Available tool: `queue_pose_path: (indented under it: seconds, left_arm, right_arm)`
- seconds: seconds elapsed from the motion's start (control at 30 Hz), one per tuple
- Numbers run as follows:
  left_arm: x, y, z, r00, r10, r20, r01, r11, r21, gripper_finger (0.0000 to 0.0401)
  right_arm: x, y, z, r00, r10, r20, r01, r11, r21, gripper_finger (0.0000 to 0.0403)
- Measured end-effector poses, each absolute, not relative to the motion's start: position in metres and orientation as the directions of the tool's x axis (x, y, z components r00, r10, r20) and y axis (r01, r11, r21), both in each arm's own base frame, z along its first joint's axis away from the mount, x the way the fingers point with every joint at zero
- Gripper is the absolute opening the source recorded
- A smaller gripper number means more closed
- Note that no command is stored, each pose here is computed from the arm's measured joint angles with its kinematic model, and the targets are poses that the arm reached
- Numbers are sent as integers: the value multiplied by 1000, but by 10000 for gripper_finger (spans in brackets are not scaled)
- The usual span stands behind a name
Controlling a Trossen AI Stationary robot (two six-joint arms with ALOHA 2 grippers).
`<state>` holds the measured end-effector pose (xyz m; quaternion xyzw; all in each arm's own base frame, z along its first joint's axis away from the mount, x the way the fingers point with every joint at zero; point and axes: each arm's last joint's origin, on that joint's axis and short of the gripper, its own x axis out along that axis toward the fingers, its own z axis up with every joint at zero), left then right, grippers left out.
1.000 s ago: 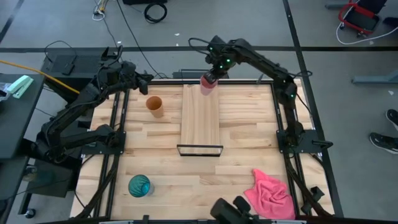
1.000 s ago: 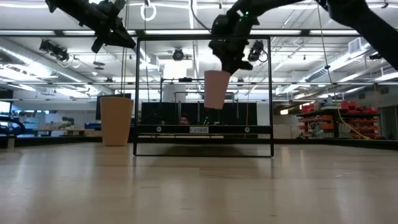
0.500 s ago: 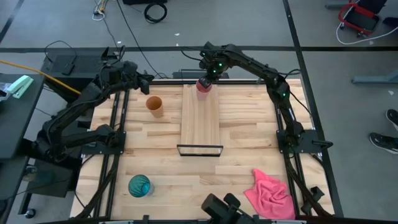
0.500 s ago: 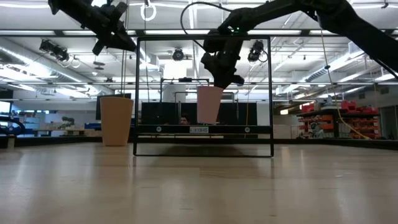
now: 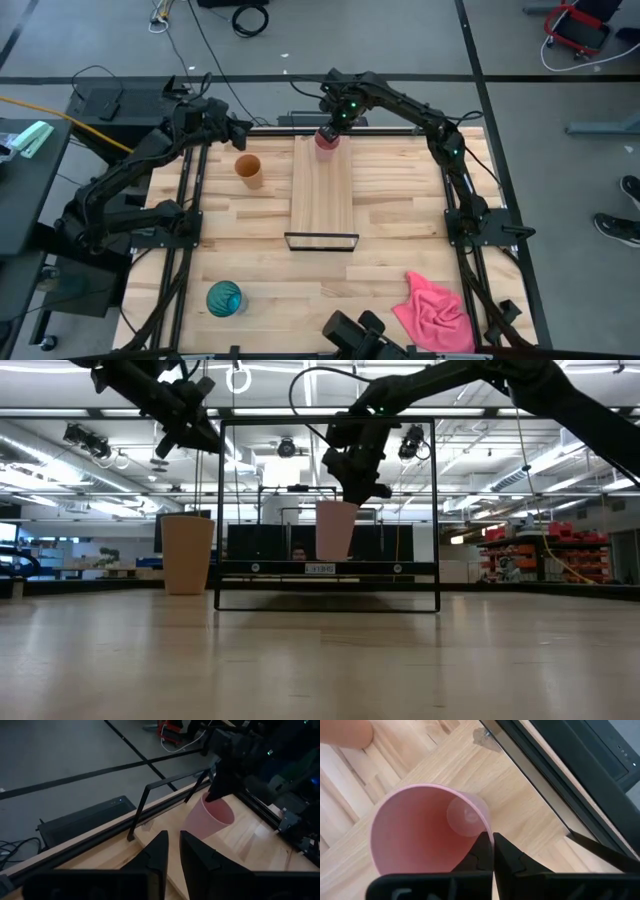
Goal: Stack small to large cups/mugs on shelf
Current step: Put the pink cup on the shelf
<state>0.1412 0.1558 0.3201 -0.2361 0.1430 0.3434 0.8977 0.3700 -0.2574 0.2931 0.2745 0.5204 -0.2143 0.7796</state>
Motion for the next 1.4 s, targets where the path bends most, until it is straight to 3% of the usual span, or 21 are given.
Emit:
queue_pose_path:
  seconds: [0.5,1.0,1.4]
  left_arm:
    - [140,154,316,710,533,-460,-694,638,-332,53]
    - [125,138,288,559,369,-742,-786,521,-332,66]
    - [133,147,259,415,219,-883,-860,412,-302,104]
  right_arm:
    - [369,-257,292,355,-40,-934,623,755,204,1]
    - [368,-256,292,345,-33,-938,625,753,203,3]
    - [368,-255,292,345,-33,-938,626,753,203,4]
